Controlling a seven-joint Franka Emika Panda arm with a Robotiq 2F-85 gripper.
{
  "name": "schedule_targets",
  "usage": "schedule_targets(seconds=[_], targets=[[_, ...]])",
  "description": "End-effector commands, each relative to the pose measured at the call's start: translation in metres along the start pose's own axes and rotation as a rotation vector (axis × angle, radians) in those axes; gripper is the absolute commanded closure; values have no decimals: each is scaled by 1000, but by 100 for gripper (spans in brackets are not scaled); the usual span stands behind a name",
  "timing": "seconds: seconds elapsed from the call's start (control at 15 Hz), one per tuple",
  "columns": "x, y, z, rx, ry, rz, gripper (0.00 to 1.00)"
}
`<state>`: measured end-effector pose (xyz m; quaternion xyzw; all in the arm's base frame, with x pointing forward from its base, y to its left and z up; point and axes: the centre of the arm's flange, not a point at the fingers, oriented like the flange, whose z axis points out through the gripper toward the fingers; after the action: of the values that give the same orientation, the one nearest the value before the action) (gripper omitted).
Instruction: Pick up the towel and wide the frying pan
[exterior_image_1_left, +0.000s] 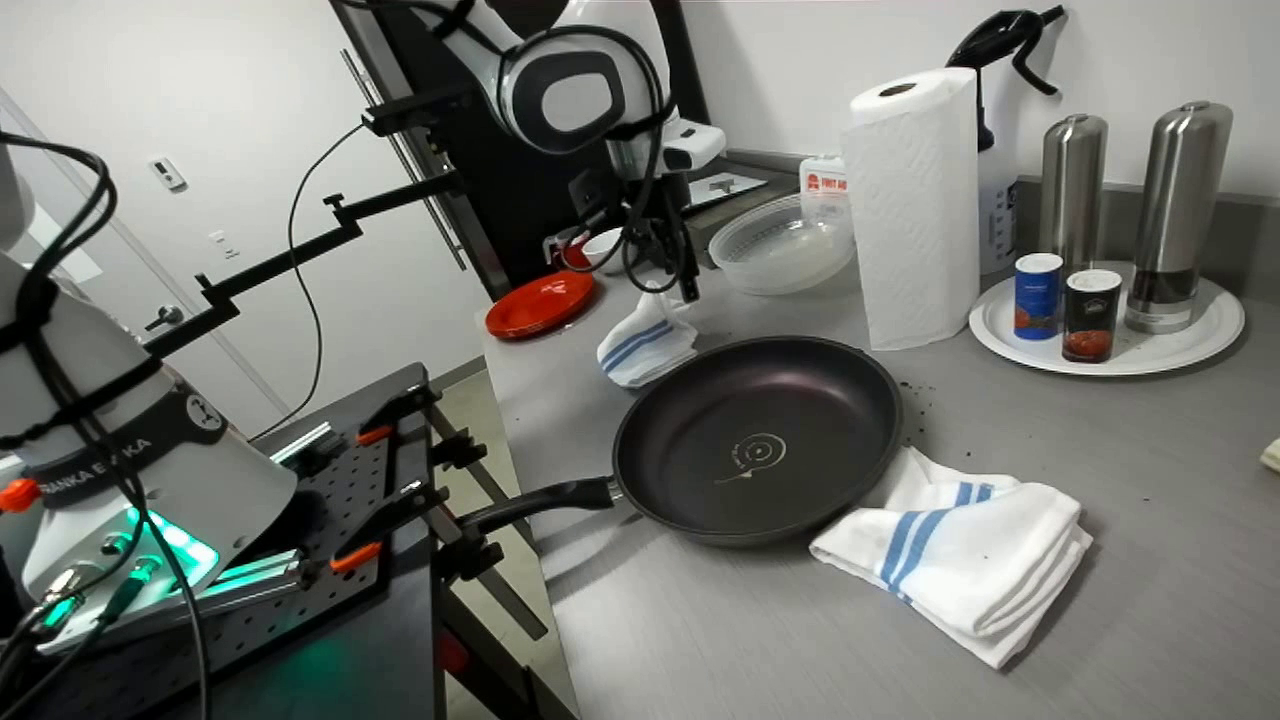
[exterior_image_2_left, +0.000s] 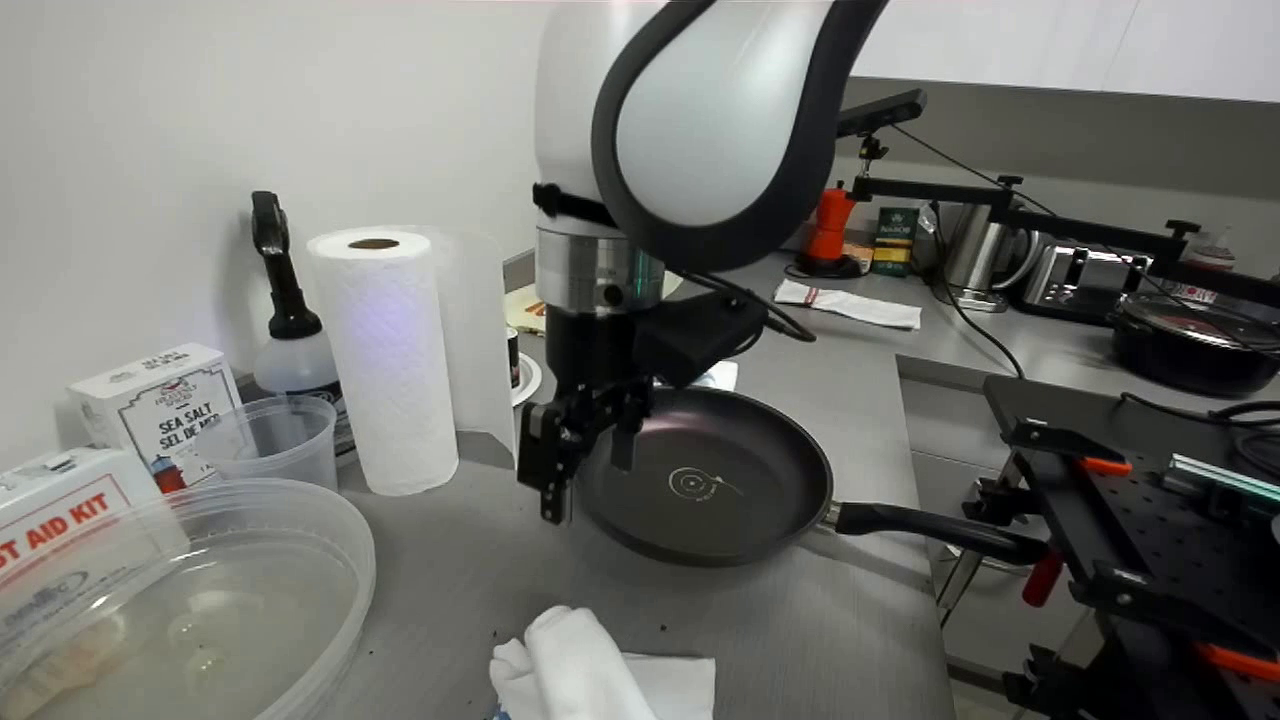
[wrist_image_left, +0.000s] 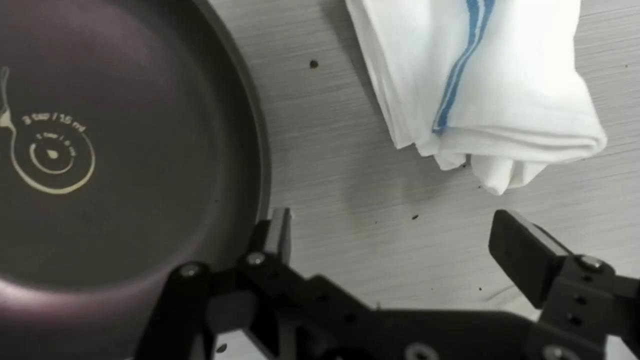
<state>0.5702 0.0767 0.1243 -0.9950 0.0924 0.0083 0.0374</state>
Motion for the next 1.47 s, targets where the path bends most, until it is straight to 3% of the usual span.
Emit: schedule_targets(seconds=[0.0, 0.4, 0.8, 1.4], targets=[[-8, 28, -43, -14, 42, -35, 0], [-20, 60, -88, -121, 135, -75, 0], [-52, 86, -113, -183, 167, -103, 0], [-133, 91, -132, -178, 182, -97, 0]])
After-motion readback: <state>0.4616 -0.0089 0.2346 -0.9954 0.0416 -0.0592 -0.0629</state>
